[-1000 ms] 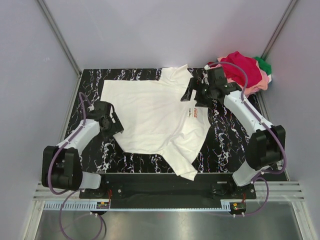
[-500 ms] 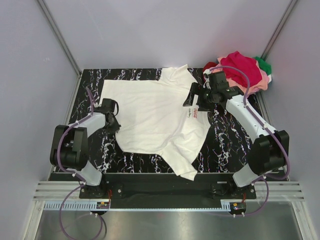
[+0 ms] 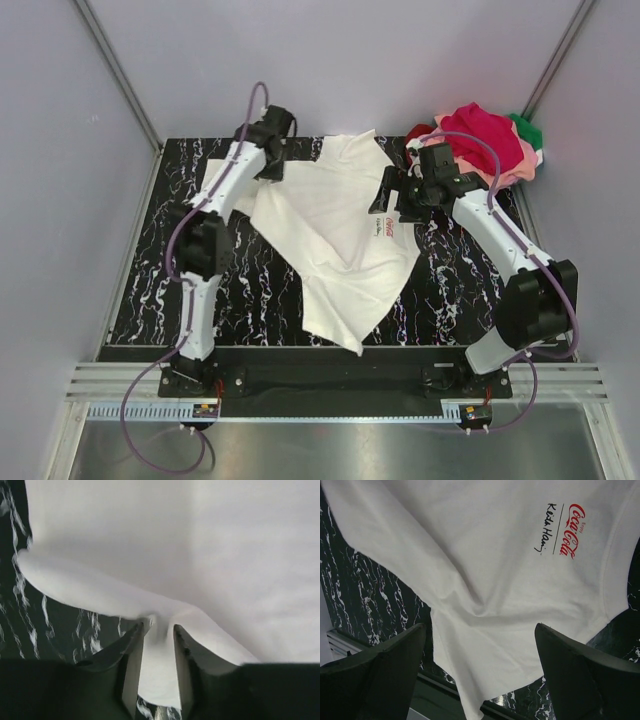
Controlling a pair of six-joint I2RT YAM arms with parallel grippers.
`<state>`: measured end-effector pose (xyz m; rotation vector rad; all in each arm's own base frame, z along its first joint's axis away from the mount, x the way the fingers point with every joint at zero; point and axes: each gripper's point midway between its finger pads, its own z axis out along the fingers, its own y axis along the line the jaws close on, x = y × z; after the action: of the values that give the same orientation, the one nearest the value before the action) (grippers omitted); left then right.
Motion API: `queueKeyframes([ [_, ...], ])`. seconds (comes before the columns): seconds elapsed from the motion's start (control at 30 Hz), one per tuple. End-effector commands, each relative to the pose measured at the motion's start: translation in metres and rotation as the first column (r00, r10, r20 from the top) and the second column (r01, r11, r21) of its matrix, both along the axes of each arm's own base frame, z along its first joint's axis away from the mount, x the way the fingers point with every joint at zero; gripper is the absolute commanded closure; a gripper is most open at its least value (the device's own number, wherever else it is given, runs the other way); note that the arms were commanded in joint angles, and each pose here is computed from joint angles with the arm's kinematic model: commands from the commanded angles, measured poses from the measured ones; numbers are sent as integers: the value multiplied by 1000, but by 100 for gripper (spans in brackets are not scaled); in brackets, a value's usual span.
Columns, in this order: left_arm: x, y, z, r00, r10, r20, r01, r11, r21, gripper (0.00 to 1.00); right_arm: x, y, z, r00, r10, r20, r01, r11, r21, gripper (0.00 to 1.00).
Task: Fold and stack the t-shirts
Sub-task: Flatten the tshirt out
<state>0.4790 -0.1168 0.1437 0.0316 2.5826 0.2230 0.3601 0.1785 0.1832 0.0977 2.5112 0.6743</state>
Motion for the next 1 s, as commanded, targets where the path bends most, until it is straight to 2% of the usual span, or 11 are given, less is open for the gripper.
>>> queueKeyframes([
  [0.0,-19,-17,-23,969,-130,-211,179,956,234,26,10,2,13,999,15,28,-16,1000,22,3],
  [0.1,-39,-22,-32,972,-130,-194,169,966,195,7,6,1,16,999,12,29,-13,1000,21,3],
  [0.17,-40,-21,-29,985,-114,-129,133,981,144,4,6,-1,18,999,4,41,-4,1000,17,3],
  [0.2,-55,-13,-28,988,-86,-128,102,987,122,4,5,0,18,999,5,39,-5,1000,22,3],
  [0.27,-63,0,-27,993,-41,-114,49,997,60,4,4,2,19,999,9,32,-10,999,34,3],
  [0.3,-59,0,-15,998,-25,-55,25,1000,2,5,3,3,20,1000,6,26,-7,999,43,4],
  [0.47,-66,23,-36,996,64,-66,-72,988,-136,11,-1,3,27,999,7,36,-9,998,54,4],
  [0.53,-62,20,-43,996,68,-64,-80,975,-208,13,-2,1,27,999,6,37,-8,999,42,4],
  [0.67,-46,3,-55,996,66,-62,-85,909,-408,18,-5,-2,27,999,3,34,-4,1000,28,4],
  [0.77,-28,-15,-57,997,52,-56,-73,856,-512,22,-7,-5,25,999,3,32,-3,1000,15,4],
  [0.97,-13,-28,-78,988,92,-123,-146,814,-563,25,-7,-9,23,999,6,34,-6,1000,-15,4],
])
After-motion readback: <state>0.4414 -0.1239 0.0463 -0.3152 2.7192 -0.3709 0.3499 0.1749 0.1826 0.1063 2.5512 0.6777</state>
